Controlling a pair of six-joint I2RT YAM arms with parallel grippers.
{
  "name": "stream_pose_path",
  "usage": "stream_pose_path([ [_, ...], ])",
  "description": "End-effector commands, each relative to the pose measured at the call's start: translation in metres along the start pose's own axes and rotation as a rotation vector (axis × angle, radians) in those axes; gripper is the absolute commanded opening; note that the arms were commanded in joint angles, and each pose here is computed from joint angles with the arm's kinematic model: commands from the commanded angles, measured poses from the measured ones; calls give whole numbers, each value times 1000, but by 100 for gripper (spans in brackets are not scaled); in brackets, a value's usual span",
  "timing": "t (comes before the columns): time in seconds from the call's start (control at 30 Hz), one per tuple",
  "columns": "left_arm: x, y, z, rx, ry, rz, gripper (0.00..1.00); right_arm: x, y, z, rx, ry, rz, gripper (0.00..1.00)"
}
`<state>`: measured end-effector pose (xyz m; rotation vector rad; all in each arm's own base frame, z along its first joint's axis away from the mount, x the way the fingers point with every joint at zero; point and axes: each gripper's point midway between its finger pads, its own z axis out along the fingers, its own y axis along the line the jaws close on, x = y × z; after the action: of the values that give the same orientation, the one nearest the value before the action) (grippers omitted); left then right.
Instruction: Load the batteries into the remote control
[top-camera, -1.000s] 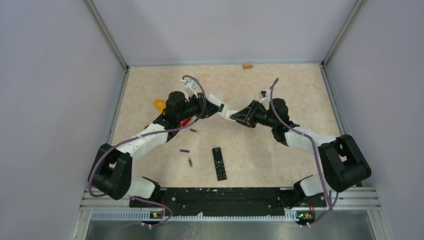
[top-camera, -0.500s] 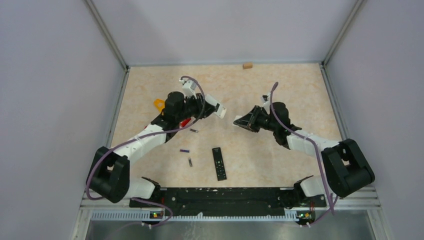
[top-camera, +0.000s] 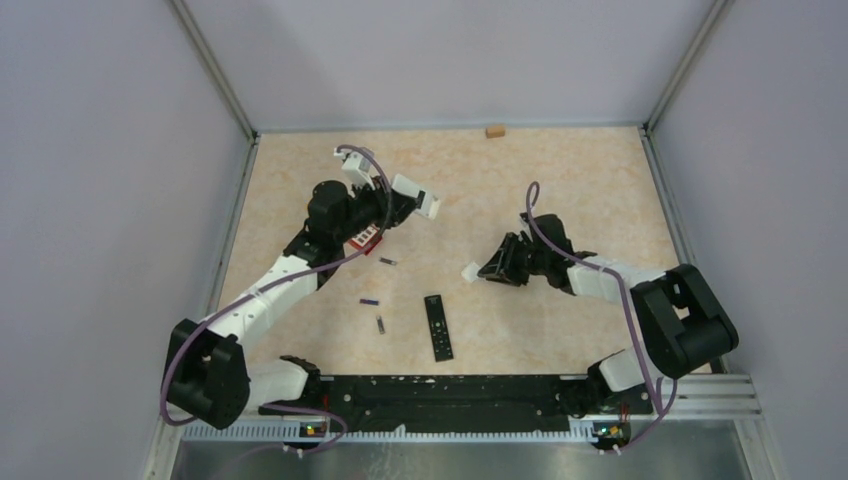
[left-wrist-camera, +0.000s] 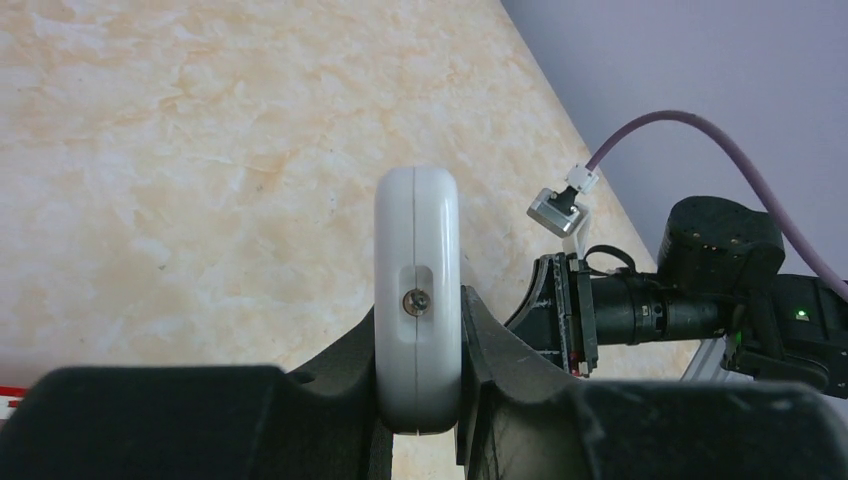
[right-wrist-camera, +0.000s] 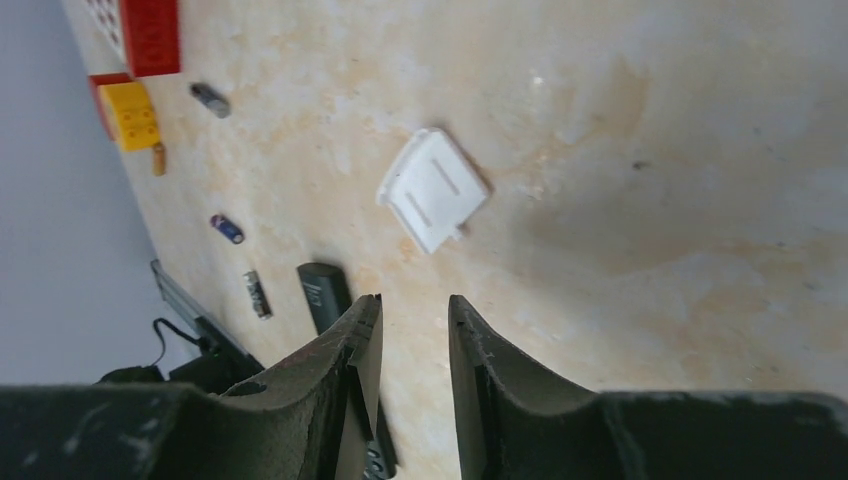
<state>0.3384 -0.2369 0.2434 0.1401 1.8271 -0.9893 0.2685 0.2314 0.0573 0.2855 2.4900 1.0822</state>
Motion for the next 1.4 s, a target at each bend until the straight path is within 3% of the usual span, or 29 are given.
stream_pose_path([
  [0.0,-34,-14,-9,31,-100,26,0,-10,-20,-6,146,-23,-34,32],
  [0.13,-42,-14,-15,26,-129,35,0,-16,-4,-13,102,-44,-84,36],
  [0.3,-59,-2,-28,-57,-194,37,0,-13,67,-9,-84,-34,-300,43],
  [0.47,-93,35,-61,-337,-348,22,0,8,114,24,-94,-2,-574,44],
  [0.67,-126,70,-127,-670,-563,-3,0,65,172,72,-150,-12,-917,44],
  [0.87,-143,76,-176,-823,-685,3,0,90,187,106,-91,-22,-1145,46],
  [1.13,-149,71,-196,-839,-738,3,0,117,183,123,-66,74,-1266,48],
  [1.37,-150,73,-202,-859,-762,-4,0,146,170,124,56,86,-1172,48],
])
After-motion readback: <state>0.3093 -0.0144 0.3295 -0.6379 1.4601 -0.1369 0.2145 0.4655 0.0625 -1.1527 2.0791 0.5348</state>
